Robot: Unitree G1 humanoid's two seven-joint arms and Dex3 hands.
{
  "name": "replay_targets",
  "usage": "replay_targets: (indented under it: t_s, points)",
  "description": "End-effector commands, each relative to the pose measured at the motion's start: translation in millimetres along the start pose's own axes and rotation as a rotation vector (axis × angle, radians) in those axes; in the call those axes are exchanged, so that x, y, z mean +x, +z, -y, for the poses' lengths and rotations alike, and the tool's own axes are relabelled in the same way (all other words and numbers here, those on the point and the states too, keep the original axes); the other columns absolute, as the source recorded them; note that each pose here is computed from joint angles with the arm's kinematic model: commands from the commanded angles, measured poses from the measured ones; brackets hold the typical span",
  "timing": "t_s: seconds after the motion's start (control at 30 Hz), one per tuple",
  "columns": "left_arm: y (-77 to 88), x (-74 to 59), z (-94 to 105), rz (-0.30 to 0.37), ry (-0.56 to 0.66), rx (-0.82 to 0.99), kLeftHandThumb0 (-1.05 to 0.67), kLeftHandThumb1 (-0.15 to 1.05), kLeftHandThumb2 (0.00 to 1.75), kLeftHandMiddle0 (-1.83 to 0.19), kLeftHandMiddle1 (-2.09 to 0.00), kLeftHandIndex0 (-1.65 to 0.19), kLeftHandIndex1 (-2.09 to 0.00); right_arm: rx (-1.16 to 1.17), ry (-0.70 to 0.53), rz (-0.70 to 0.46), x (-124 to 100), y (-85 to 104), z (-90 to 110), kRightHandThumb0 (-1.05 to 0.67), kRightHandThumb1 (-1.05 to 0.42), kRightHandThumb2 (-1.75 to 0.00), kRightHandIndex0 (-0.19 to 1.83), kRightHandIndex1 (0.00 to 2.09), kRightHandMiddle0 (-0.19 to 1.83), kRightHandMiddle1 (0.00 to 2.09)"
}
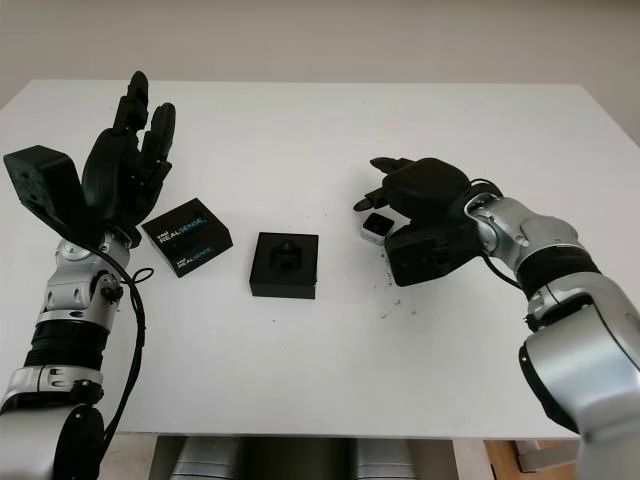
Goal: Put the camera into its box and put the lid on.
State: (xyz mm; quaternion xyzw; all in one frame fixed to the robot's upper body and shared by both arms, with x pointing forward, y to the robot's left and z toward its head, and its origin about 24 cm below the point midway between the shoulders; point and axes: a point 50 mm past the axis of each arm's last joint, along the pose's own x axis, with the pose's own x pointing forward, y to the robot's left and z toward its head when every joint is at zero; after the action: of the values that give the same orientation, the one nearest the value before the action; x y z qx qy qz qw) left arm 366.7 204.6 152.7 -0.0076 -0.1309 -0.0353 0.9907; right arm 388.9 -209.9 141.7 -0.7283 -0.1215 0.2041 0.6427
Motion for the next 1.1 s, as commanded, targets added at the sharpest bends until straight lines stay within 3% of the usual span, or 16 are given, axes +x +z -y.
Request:
replay_targets:
  t_s: [0.0, 0.17, 0.2, 0.27, 0.4, 1.07]
  points:
    - [2.8, -0.5, -1.1, 0.008, -0.004, 0.018, -0.63, 1.05, 0.39, 0.17, -0.06, 0.18, -0.03, -0.002, 0.008, -0.004, -1, 0.1, -5, -0.30, -0.95, -0.06, 0.11, 0.06, 0.77, 0.15]
    - [3.2, -0.1, -1.1, 0.007, -0.002, 0.013, -0.62, 1.05, 0.40, 0.17, -0.05, 0.18, -0.04, -0.024, 0.013, -0.014, -1, -1.9, -5, -0.32, -0.95, -0.06, 0.12, 0.06, 0.83, 0.23]
    - [3.3, 0.0, -1.1, 0.007, -0.002, 0.013, -0.63, 1.05, 0.39, 0.17, -0.05, 0.18, -0.04, -0.025, 0.017, -0.017, -1, -2.3, -5, -0.32, -0.97, -0.06, 0.12, 0.06, 0.78, 0.35]
    - [3.2, 0.3, -1.4, 0.006, -0.003, 0.019, -0.64, 1.05, 0.39, 0.17, -0.06, 0.17, -0.04, -0.027, 0.026, -0.025, -1, -3.2, -6, -0.33, -0.98, -0.05, 0.12, 0.05, 0.50, 0.91]
    - [3.9, 1.3, -1.0, 0.004, -0.006, 0.026, -0.63, 1.05, 0.40, 0.18, -0.05, 0.18, -0.04, -0.035, 0.037, -0.036, -1, -4.7, -6, -0.35, -0.99, -0.05, 0.13, 0.06, 0.39, 1.18]
    - [1.4, 1.2, 0.5, -0.021, -0.010, 0.029, -0.63, 1.05, 0.40, 0.19, -0.02, 0.19, -0.01, 0.149, 0.078, -0.099, -3, -10.6, -9, -0.34, -0.95, -0.05, 0.17, 0.07, 0.39, 1.27]
